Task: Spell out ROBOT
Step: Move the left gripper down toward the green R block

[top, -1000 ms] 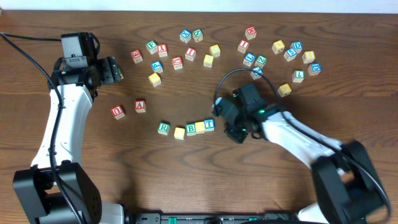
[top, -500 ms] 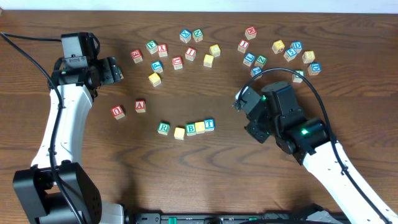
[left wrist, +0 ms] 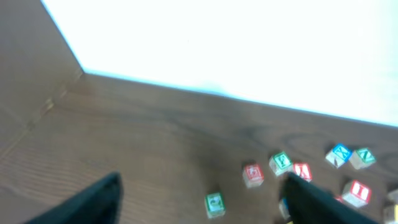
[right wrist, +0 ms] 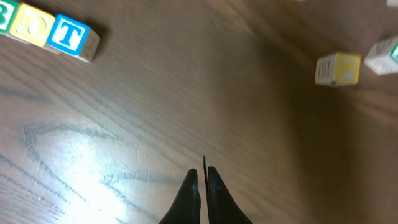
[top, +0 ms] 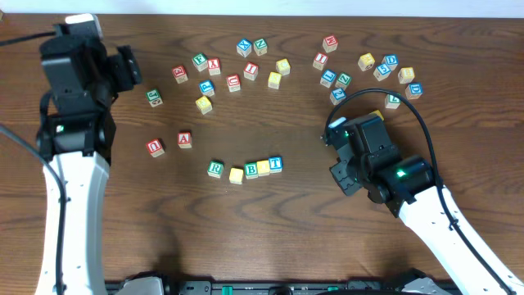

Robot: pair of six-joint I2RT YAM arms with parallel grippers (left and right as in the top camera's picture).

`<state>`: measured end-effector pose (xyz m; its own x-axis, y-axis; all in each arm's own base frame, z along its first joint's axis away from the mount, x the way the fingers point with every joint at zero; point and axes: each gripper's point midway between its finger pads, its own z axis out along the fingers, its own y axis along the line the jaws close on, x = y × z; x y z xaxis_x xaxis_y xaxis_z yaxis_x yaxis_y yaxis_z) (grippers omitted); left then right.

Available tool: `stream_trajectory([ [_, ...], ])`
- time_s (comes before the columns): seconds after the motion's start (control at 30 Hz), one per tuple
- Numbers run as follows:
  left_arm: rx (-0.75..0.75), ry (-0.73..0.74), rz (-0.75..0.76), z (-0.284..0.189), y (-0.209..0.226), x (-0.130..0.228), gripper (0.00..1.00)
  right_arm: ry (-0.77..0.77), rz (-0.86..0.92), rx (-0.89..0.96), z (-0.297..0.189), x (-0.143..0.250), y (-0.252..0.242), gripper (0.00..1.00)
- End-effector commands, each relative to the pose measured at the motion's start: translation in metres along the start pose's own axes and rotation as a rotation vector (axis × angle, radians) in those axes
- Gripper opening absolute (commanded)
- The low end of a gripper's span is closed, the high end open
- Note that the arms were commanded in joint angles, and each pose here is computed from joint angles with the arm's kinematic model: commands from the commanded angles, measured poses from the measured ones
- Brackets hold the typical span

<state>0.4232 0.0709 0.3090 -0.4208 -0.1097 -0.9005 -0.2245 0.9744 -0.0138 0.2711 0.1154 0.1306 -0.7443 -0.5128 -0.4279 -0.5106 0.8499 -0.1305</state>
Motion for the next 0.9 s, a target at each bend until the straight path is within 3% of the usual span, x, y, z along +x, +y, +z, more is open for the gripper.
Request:
stream_trajectory([
  [0.0,0.019,-0.018,0.015,-0.003,-0.002,-0.004,0.70,0.021,0.050,0.017,-0.001,0.006,-0.003,0.02],
  [0.1,0.017,0.028,0.018,-0.003,-0.002,0.007,0.70,0.032,0.049,0.015,0.000,0.008,-0.002,0.10],
  [0.27,0.012,0.095,-0.007,-0.009,0.000,0.023,0.70,0.028,0.049,0.016,0.000,0.007,-0.002,0.47],
  [0.3,0.012,0.090,-0.013,-0.012,0.000,0.021,0.70,0.028,0.049,0.016,0.000,0.007,-0.002,0.62],
  [0.37,0.013,0.075,-0.017,-0.020,0.000,0.017,0.70,0.028,0.044,0.016,0.000,0.007,-0.002,0.82],
  [0.4,0.005,0.066,-0.020,-0.031,0.002,0.015,0.70,0.028,0.045,0.017,0.000,0.007,-0.003,0.99],
  [0.6,-0.059,0.041,-0.060,-0.053,0.016,0.029,0.71,0.031,0.045,0.016,0.000,0.008,-0.002,0.99],
  [0.87,-0.072,0.088,-0.155,-0.056,0.020,0.088,0.75,0.019,0.059,0.017,0.000,0.005,-0.003,0.99],
])
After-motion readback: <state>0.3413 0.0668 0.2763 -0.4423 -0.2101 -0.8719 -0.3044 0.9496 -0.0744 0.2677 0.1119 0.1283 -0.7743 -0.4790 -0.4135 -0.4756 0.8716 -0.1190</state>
